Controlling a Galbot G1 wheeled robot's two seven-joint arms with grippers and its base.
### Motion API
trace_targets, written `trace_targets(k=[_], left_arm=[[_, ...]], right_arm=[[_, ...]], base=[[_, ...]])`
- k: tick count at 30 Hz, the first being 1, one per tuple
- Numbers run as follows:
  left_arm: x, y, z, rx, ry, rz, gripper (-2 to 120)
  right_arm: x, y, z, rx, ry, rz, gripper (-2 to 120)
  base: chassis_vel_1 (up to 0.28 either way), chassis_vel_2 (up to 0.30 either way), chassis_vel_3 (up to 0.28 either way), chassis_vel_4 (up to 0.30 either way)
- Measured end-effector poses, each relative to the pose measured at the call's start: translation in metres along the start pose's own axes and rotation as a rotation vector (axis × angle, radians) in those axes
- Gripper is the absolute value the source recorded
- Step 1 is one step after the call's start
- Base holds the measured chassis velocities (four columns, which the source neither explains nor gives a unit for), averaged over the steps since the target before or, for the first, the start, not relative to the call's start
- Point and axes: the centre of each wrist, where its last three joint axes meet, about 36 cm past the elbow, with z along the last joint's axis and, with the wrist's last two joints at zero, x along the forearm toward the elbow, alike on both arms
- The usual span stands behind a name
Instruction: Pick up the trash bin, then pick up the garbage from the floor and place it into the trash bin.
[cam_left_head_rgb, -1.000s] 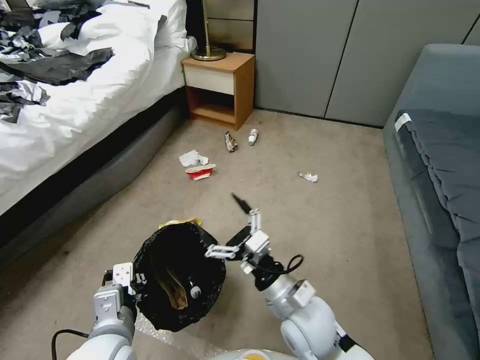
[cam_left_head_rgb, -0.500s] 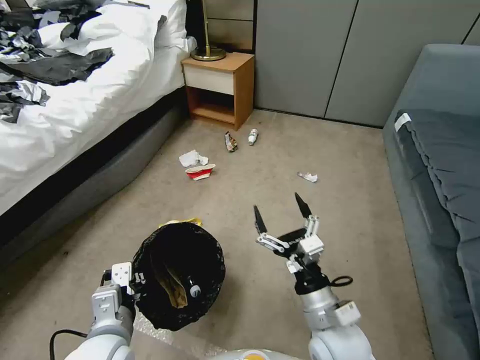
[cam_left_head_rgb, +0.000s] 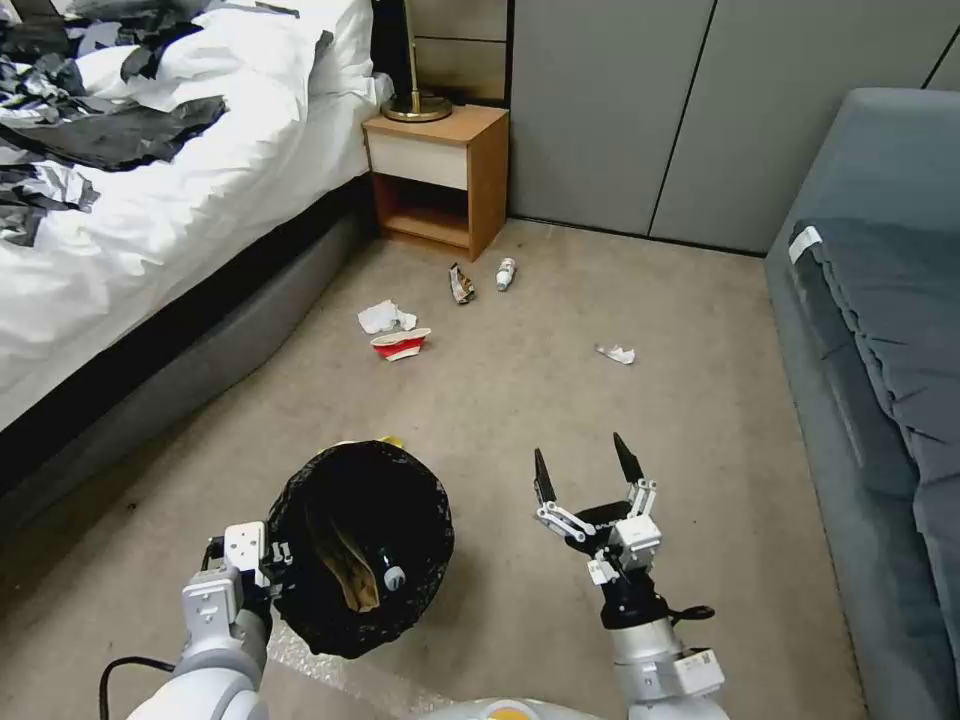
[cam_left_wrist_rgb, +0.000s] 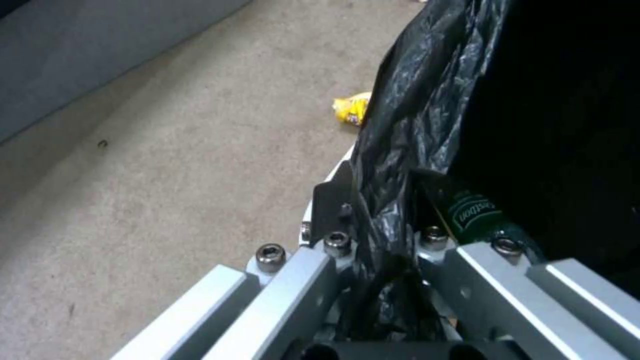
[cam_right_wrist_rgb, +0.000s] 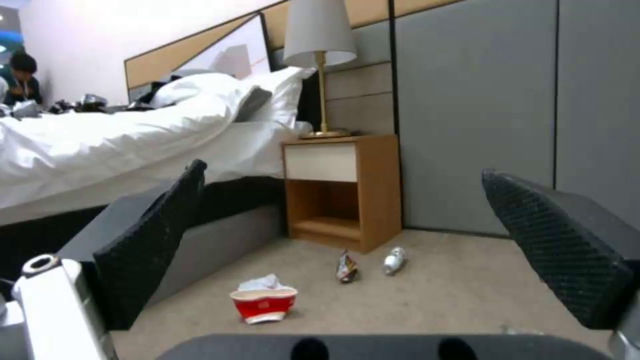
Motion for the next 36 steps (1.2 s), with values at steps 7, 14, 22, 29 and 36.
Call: trace_targets(k=[7,14,22,29,36], left_arm=[[0.0,0.0,-0.001,0.001,-0.007,0.009,1],[0.0,-0.001,-0.001,0.003,-0.009,0.012,1],[0.0,-0.002,-0.001,0.002,-0.008,0.015,1],[0.0,-0.002,-0.001,0.0,-0.008,0.016,1],[0.0,-0.002,0.0,-0.005,-0.006,0.017,1]], right_arm=[[0.01,-0.003,0.01,0.009,0.021,0.013,100],[0.008,-0.004,0.01,0.014,0.018,0.011,100],[0.003,-0.005,0.009,0.017,0.01,0.01,100],[-0.001,-0.007,0.005,0.019,-0.003,0.017,100],[-0.005,-0.008,0.003,0.02,-0.012,0.018,100]], base=[[0.0,0.0,0.0,0.0],[0.0,0.0,0.0,0.0],[0.0,0.0,0.0,0.0],[0.0,0.0,0.0,0.0],[0.0,0.0,0.0,0.0]])
